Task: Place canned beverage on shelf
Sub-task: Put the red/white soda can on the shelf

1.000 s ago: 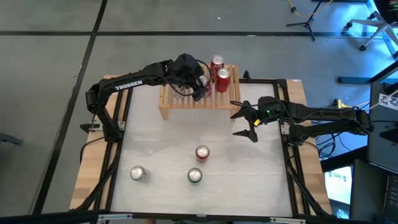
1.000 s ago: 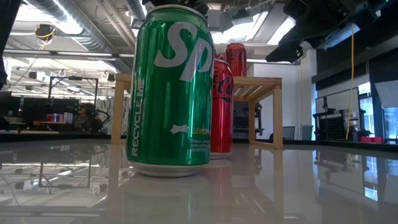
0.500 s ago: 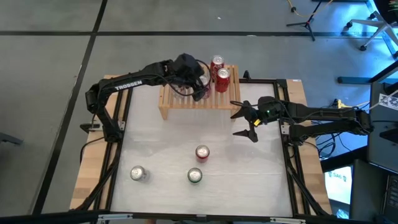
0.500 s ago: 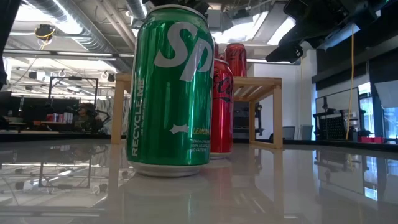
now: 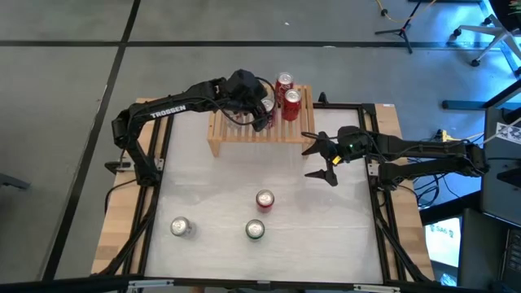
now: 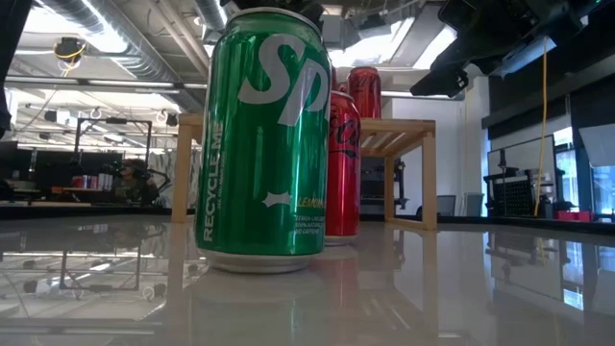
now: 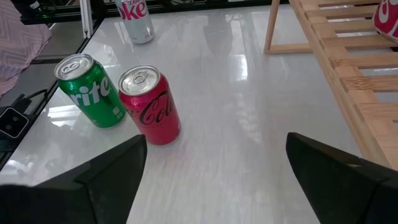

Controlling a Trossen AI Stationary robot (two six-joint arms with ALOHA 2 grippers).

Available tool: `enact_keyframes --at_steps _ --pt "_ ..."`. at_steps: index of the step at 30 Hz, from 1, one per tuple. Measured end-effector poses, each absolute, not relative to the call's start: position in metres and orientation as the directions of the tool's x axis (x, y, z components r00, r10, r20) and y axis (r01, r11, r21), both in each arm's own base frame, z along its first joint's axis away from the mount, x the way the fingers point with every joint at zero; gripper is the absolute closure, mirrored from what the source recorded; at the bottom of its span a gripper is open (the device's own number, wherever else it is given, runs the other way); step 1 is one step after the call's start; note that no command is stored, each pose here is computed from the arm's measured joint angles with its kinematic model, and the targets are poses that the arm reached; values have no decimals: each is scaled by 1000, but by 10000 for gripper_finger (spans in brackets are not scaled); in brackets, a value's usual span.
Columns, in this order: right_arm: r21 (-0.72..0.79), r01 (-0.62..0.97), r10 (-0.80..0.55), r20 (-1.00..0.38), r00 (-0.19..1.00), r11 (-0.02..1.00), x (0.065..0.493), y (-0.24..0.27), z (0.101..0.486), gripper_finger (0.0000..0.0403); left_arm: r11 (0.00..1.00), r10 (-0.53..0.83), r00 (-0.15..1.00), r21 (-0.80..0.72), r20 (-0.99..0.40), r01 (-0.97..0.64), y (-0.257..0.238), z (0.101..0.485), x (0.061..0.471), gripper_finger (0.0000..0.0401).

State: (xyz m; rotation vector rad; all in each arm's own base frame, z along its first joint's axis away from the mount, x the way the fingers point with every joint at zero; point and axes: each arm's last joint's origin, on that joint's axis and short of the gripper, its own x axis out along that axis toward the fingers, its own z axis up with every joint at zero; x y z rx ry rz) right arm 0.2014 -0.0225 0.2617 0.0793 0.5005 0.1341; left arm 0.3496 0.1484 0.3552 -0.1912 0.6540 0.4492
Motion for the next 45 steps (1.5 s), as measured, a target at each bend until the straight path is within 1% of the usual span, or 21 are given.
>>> enact_keyframes --at_steps 13,22,26,32,39,42,45 --pt "109 -108 147 -473 869 988 201 -23 262 24 887 345 708 -33 -616 -460 148 357 349 26" --pt "109 -108 147 -473 869 988 201 -23 262 24 884 373 737 -25 -564 -466 149 364 350 26" --pt "109 -108 147 -473 869 988 201 -23 262 24 868 417 733 -3 -538 -496 149 377 345 26" --pt "113 -107 149 -485 862 988 204 -23 259 24 867 437 770 -11 -466 -499 147 405 340 26" --pt "129 -99 154 -538 829 987 213 -24 247 24 885 414 808 -21 -419 -465 134 430 339 27" --pt "134 -96 155 -554 818 986 216 -25 243 24 900 401 821 5 -406 -437 122 437 341 36" --pt "135 -96 156 -558 815 986 217 -25 242 24 916 371 825 22 -426 -401 105 439 343 60"
